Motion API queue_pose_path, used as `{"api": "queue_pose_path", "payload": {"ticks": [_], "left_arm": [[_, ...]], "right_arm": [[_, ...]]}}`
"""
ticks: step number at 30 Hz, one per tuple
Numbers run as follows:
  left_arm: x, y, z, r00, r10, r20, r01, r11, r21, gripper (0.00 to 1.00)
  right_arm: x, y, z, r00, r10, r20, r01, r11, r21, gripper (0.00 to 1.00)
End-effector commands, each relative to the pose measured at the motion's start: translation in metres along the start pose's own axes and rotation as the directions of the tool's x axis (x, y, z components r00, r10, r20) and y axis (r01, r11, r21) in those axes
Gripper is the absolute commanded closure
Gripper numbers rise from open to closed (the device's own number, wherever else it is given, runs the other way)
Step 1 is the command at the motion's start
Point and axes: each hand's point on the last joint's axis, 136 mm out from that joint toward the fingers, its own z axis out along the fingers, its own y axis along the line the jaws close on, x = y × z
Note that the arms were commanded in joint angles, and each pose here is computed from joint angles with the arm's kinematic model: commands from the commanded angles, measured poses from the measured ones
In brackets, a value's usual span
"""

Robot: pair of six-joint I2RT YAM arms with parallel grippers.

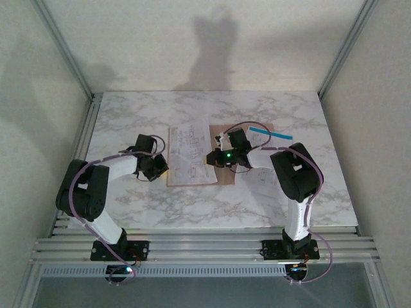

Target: Put the files into the folder

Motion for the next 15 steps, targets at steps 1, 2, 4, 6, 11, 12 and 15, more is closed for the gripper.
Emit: {"api": "queue_pose_path", "payload": {"ticks": [1,2,4,6,11,12,15], "left_arm": [[-0.0010,0.0018,-0.0008,1.000,0.013,0.009,-0.013,1.000,-0.019,0.98],[-0.0010,0.0021,-0.0006,1.000,0.012,0.010,-0.012,1.000,-0.020,0.98],[-0.0008,0.0016,-0.0011,1.000,0.012,0.010,-0.012,1.000,-0.018,0.98],[-0.0008,0.0020,-0.0010,1.000,0.013,0.010,-0.012,1.000,-0.019,0.98],[-0.0019,0.0002,-0.0024,1.000,0.013,0.014,-0.013,1.000,-0.015,0.98],[-0.0024,-0.0004,-0.0030,1.000,0.012,0.017,-0.012,1.000,-0.013,0.98],[-0.0036,-0.0022,-0.0064,1.000,0.017,0.026,-0.017,1.000,-0.015,0.98]], "right_arm": [[0.0165,-0.0027,0.0058,0.999,0.007,-0.053,-0.007,1.000,-0.002,1.00],[0.0171,-0.0030,0.0061,0.998,0.006,-0.057,-0.006,1.000,-0.001,1.00],[0.0185,-0.0033,0.0066,0.998,0.007,-0.062,-0.007,1.000,0.001,1.00],[0.0192,-0.0033,0.0070,0.998,0.007,-0.064,-0.006,1.000,0.004,1.00],[0.0215,-0.0033,0.0071,0.997,0.002,-0.073,-0.001,1.000,0.011,1.00],[0.0212,-0.0033,0.0067,0.997,0.003,-0.073,-0.002,1.000,0.012,1.00],[0.0196,-0.0024,0.0046,0.997,0.004,-0.073,-0.002,1.000,0.024,1.00]]}}
